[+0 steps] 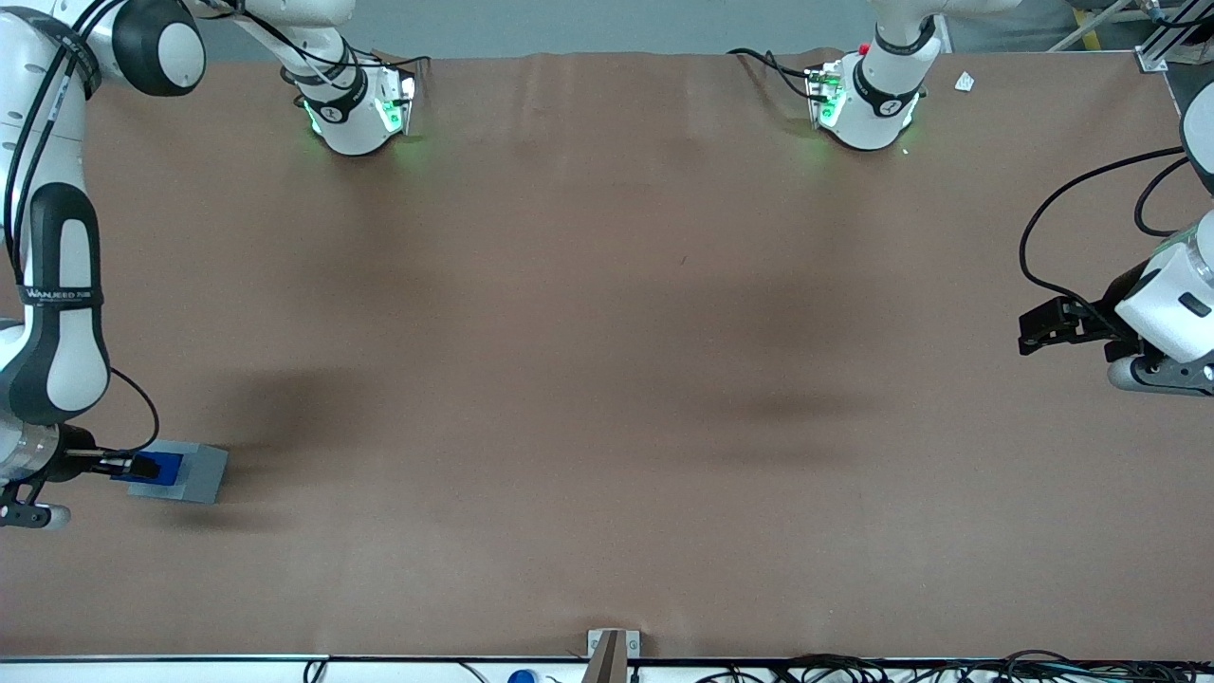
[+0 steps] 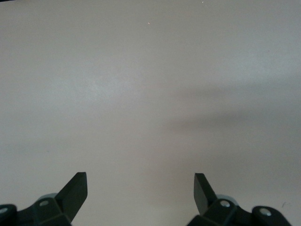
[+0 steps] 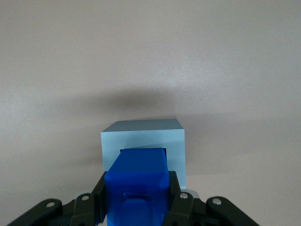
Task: Insert blue part into gray base with right arm
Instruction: 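Open the right gripper and lift it off the block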
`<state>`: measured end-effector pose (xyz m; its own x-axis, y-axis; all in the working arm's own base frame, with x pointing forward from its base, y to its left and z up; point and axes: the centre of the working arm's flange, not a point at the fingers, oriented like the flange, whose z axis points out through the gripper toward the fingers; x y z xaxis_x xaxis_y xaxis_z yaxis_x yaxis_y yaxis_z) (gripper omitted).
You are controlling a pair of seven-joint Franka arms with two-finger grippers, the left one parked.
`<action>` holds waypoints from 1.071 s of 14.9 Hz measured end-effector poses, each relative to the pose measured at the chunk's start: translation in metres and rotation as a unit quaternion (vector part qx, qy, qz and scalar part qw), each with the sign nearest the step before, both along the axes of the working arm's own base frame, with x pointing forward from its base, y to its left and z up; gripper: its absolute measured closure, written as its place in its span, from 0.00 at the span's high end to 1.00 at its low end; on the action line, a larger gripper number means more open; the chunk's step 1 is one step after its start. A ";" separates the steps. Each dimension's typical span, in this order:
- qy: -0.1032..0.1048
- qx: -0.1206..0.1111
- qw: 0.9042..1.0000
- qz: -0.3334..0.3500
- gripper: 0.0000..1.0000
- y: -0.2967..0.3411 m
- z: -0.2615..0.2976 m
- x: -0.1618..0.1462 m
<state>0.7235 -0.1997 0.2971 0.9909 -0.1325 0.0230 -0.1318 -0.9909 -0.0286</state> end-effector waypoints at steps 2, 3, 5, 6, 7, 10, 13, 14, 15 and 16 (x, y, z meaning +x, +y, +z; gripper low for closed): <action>0.000 0.000 1.000 0.000 0.51 0.000 0.000 0.000; 0.000 0.000 1.000 0.000 0.51 0.000 0.000 0.000; 0.000 0.000 1.000 0.000 0.51 0.000 0.000 0.000; 0.000 0.000 1.000 0.000 0.51 0.000 0.000 0.000; 0.002 0.001 1.000 0.000 0.51 0.000 -0.001 0.000; 0.015 0.004 1.000 -0.003 0.51 -0.002 -0.014 -0.006; 0.015 0.004 1.000 -0.003 0.51 -0.002 -0.015 -0.006; 0.015 0.004 1.000 -0.003 0.51 -0.002 -0.015 -0.006; 0.015 0.004 1.000 -0.003 0.51 -0.002 -0.015 -0.006; 0.015 0.004 1.000 -0.003 0.51 -0.002 -0.015 -0.006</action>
